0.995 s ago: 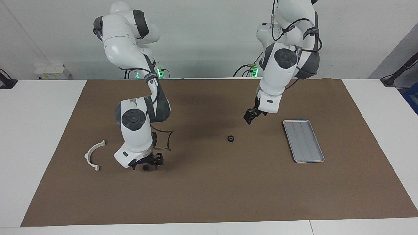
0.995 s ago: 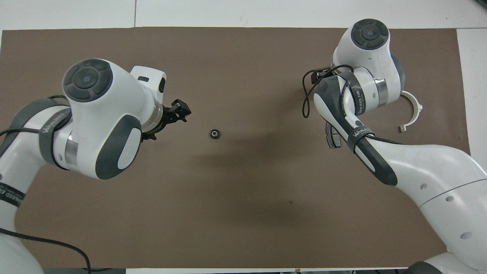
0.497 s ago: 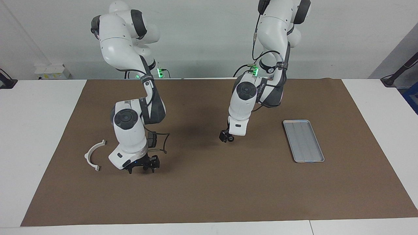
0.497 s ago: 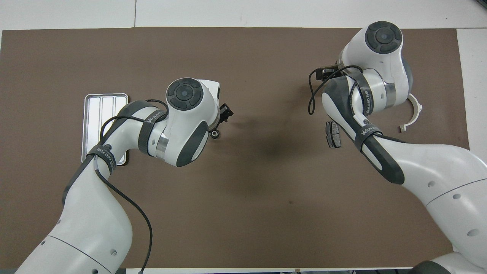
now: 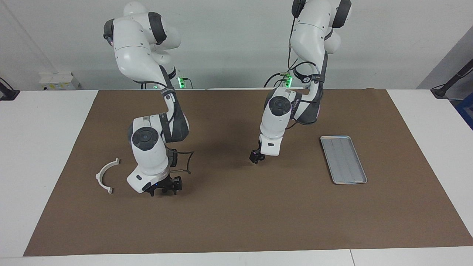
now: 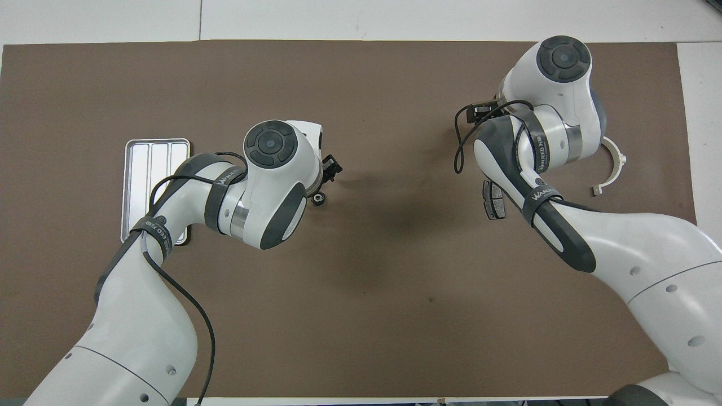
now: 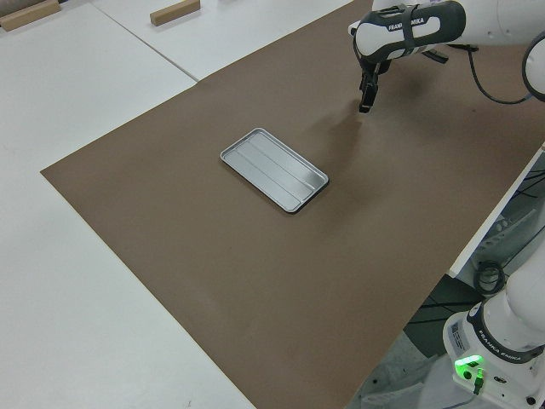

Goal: Pick bearing gear from pile to tray
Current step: 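Lower the left gripper onto the bearing and grasp it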

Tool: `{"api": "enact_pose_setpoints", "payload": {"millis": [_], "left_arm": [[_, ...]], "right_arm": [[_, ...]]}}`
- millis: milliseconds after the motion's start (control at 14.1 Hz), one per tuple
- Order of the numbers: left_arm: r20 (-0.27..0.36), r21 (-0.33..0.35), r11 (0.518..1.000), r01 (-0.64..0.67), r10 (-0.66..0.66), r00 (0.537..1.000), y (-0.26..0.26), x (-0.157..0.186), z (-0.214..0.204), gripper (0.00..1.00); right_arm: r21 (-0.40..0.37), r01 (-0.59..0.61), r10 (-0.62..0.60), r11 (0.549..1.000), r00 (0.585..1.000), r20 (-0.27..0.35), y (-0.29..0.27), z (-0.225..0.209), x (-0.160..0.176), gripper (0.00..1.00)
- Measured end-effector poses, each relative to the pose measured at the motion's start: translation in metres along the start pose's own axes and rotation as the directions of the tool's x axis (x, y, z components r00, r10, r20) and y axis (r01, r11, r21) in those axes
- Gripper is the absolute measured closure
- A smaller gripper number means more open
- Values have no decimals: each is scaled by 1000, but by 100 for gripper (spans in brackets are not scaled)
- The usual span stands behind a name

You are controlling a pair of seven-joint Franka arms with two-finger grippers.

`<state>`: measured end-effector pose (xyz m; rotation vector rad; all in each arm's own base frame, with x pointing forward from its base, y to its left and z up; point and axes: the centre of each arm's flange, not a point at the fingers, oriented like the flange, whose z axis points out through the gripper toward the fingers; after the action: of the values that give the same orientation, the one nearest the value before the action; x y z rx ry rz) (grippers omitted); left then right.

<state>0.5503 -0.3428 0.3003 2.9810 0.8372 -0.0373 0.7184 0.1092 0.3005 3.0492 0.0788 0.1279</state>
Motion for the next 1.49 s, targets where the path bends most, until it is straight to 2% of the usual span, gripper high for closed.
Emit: {"api": "enact_pose_setpoints", "payload": {"millis": [355, 426, 639, 711, 853, 924, 1066, 1137, 1208, 1279, 1350, 1492], "left_arm": [[-2, -4, 1000, -3, 3, 1000, 0, -2, 2, 1], [-2, -4, 1000, -2, 2, 1000, 0, -2, 2, 9], [-2, -4, 1000, 1, -1, 1000, 1, -4, 2, 20], [-2, -4, 1000, 0, 0, 1000, 2, -5, 2, 20], [-1, -3, 1000, -4, 4, 1000, 3, -8, 3, 39], [-1, -2, 1000, -5, 5, 1000, 3, -9, 3, 41], [0, 0, 1000, -4, 4, 1000, 2, -9, 4, 40], [0, 1, 1000, -2, 2, 1000, 2, -9, 4, 47], [1, 2, 1000, -2, 2, 1000, 2, -9, 5, 59], [0, 1, 1000, -1, 1, 1000, 2, -9, 4, 66], [1, 2, 1000, -1, 1, 1000, 2, -9, 5, 66], [7, 14, 1000, -1, 1, 1000, 1, -9, 4, 66]], "right_arm": [[0, 0, 0, 1000, 1000, 20, 0, 12, -3, 10], [-1, 0, 0, 1000, 1000, 26, 0, 15, -5, 10], [-7, -3, 3, 1000, 999, 54, 2, 21, -9, 10], [-6, -4, 5, 1000, 998, 56, 2, 21, -9, 10], [-1, -10, 10, 1000, 998, 59, 3, 21, -9, 10], [2, -12, 12, 1000, 998, 61, 3, 21, -9, 10], [9, -21, 20, 1000, 997, 77, 3, 21, -11, 10], [17, -27, 25, 999, 996, 83, 2, 20, -11, 17], [17, -27, 26, 999, 996, 87, 2, 19, -11, 18], [18, -28, 26, 999, 996, 87, 2, 19, -11, 20], [18, -28, 26, 999, 996, 87, 2, 19, -11, 20], [22, -29, 27, 999, 996, 86, 0, 17, -11, 30]]}}
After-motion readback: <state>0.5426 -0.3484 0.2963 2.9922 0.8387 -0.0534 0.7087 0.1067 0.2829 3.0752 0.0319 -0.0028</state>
